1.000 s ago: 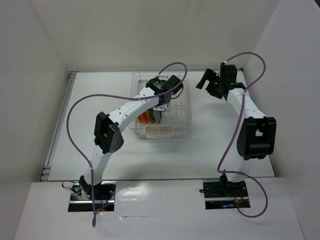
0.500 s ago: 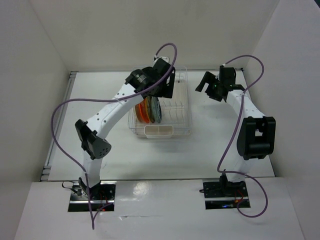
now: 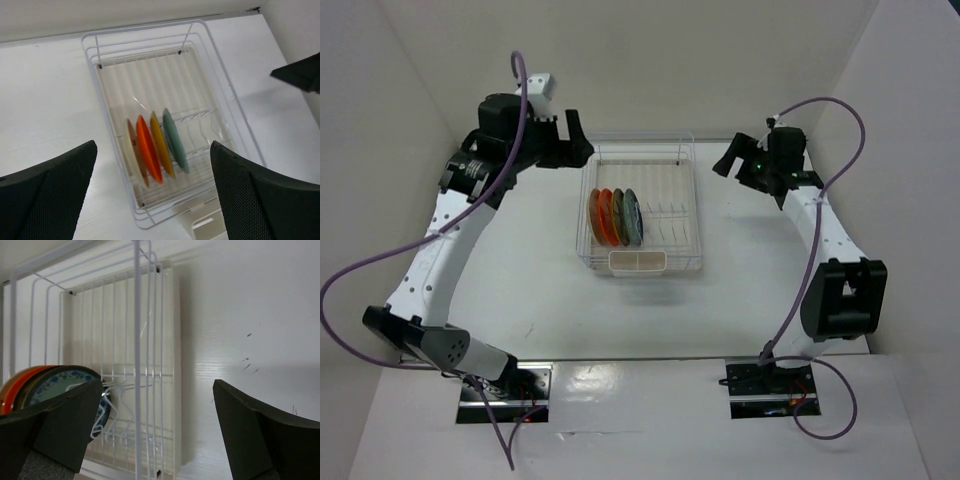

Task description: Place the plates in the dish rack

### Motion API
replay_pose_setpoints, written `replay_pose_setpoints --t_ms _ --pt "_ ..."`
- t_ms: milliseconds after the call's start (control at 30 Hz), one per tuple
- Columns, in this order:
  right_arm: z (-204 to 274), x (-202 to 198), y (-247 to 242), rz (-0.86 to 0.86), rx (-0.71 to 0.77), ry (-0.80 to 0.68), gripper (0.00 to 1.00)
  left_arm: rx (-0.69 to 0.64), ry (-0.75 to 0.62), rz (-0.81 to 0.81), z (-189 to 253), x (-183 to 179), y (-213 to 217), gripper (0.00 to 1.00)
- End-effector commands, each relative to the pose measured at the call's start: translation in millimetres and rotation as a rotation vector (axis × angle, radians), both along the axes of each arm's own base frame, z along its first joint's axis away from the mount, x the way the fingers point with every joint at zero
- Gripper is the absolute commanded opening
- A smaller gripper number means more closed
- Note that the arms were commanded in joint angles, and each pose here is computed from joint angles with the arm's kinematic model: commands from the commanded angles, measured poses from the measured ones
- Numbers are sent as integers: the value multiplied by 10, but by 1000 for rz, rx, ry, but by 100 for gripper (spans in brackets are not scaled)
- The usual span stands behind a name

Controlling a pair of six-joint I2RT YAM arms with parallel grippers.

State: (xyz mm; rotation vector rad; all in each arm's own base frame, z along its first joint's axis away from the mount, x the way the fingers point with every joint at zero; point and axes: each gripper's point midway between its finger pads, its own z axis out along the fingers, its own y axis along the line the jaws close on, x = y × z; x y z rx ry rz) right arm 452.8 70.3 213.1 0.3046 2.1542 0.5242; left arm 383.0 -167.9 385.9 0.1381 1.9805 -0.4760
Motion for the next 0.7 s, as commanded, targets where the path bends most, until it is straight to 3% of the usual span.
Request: replay_pose_setpoints --t_ms 0,300,667 --pt "538 -101 59 42 -19 -163 100 30 -42 -142 -74 -110 -48 100" --pt "600 -341 44 51 -35 -157 100 2 59 -134 -574 -141 359 100" --pt "631 -510 53 58 -31 -166 100 -7 64 -88 -681 -206 521 100"
